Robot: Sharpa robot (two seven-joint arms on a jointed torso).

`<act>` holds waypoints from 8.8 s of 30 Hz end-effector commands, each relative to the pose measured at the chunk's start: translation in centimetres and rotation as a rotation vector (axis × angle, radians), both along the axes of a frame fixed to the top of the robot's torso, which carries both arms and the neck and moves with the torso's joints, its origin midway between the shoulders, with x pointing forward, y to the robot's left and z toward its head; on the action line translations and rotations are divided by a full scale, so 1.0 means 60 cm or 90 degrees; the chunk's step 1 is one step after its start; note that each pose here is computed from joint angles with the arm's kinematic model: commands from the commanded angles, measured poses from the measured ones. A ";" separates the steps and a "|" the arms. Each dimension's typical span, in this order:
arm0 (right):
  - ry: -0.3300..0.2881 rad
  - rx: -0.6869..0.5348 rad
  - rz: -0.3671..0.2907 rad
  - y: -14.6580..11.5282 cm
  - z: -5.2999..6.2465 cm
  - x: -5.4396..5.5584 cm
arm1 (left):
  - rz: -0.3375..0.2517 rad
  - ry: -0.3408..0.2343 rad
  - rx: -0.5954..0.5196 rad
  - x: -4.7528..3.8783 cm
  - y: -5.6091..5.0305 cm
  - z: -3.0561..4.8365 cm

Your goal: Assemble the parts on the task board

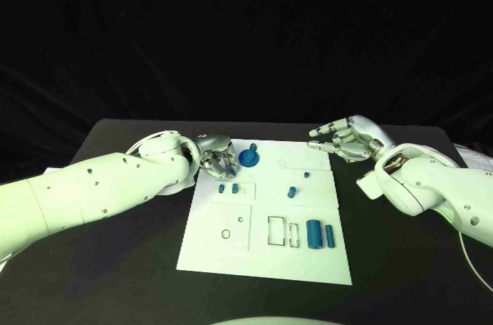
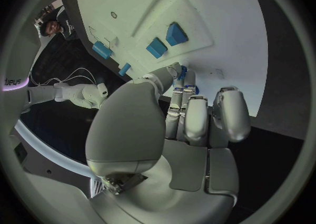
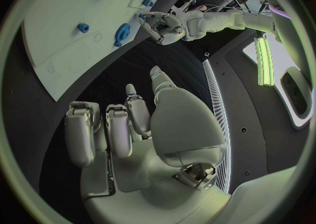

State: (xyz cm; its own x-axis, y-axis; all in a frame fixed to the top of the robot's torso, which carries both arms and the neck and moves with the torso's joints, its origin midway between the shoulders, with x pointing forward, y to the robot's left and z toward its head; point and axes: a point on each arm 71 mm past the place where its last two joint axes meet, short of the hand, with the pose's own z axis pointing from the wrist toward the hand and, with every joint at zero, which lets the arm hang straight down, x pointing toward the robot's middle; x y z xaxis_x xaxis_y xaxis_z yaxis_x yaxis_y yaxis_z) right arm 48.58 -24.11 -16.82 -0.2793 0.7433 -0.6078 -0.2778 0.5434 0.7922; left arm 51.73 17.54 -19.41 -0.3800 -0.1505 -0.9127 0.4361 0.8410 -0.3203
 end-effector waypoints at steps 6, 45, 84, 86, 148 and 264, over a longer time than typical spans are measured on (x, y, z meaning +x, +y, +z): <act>-0.003 0.000 0.008 0.002 0.000 -0.001 | -0.003 0.020 0.010 -0.002 -0.004 -0.006; 0.001 0.001 0.009 0.003 -0.005 -0.002 | 0.007 0.027 0.023 -0.002 0.000 -0.008; -0.055 -0.262 0.024 -0.004 -0.022 -0.002 | 0.177 0.061 -0.500 -0.010 0.112 0.045; -0.072 -0.334 0.033 0.003 -0.024 -0.007 | 0.227 0.105 -0.618 -0.013 0.122 0.045; -0.101 -0.525 0.117 0.094 -0.067 -0.022 | 0.304 0.265 -0.865 -0.043 0.114 0.026; -0.172 -0.384 0.286 0.309 -0.129 -0.158 | 0.279 0.303 -0.861 -0.035 0.084 0.021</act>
